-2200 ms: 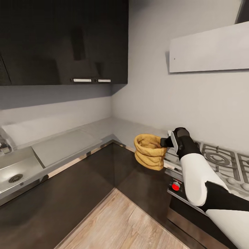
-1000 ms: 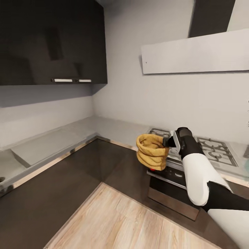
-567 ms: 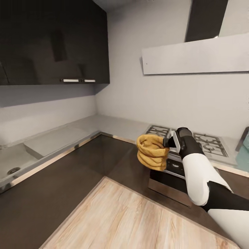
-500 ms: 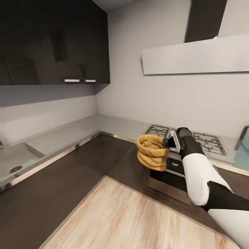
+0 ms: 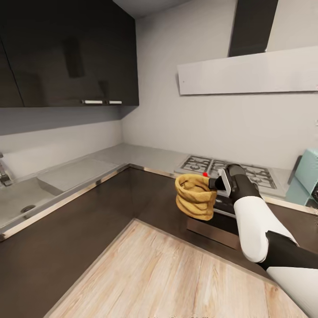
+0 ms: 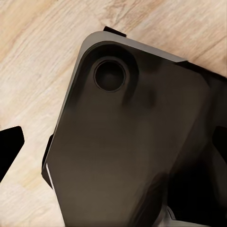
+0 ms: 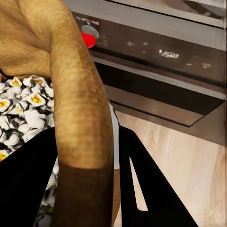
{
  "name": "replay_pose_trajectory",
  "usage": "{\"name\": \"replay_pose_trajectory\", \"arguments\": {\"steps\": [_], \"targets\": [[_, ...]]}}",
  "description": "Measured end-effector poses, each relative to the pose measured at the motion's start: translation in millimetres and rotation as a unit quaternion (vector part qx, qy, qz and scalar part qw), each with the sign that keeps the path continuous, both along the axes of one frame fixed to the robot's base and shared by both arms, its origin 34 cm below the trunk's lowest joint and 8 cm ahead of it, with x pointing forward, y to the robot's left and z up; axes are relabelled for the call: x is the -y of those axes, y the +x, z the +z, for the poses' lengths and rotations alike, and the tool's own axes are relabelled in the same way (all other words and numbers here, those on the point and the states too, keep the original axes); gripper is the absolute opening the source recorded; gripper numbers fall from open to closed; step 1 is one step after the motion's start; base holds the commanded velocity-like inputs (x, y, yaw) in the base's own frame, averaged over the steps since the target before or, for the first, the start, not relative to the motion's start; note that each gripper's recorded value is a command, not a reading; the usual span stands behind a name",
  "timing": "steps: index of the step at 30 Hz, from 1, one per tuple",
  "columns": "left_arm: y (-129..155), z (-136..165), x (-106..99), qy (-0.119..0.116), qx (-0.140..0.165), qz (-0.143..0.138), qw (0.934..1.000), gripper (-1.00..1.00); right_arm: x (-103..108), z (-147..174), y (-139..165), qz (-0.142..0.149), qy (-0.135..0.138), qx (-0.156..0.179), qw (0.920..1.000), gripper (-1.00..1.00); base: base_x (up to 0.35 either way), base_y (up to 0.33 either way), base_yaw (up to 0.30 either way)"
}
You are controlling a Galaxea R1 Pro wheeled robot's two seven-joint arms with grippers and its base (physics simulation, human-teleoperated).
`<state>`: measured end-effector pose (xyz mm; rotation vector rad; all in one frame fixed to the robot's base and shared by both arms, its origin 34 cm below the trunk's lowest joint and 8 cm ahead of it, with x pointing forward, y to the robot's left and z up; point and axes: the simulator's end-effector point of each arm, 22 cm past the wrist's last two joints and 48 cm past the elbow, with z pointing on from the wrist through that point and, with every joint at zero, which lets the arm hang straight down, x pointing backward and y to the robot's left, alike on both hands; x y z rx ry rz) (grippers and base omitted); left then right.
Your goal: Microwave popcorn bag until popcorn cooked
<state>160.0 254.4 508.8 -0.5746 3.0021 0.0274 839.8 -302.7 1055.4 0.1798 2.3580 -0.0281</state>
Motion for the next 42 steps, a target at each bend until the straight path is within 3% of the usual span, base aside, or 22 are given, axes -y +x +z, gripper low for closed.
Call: {"name": "replay_pose_trajectory", "arguments": {"steps": [13, 20, 42], "targets": [[-4.5, -0.2, -0.7, 0.0, -0.006, 0.0, 1.0, 1.0, 3.1, -8.4, 1.5, -0.002, -0.001, -0.006, 1.0, -1.0, 0.0, 0.0, -0.221], [-5.4, -0.3, 0.0, 0.0, -0.007, 0.0, 1.0, 1.0, 17.3, -9.4, 0.8, -0.011, -0.006, -0.007, 0.9999, -1.0, 0.0, 0.0, -0.278], [-5.6, -0.3, -0.7, 0.0, -0.007, -0.001, 1.0, 1.0, 17.0, -8.8, 0.9, -0.011, -0.006, -0.007, 0.9999, -1.0, 0.0, 0.0, -0.297]]}}
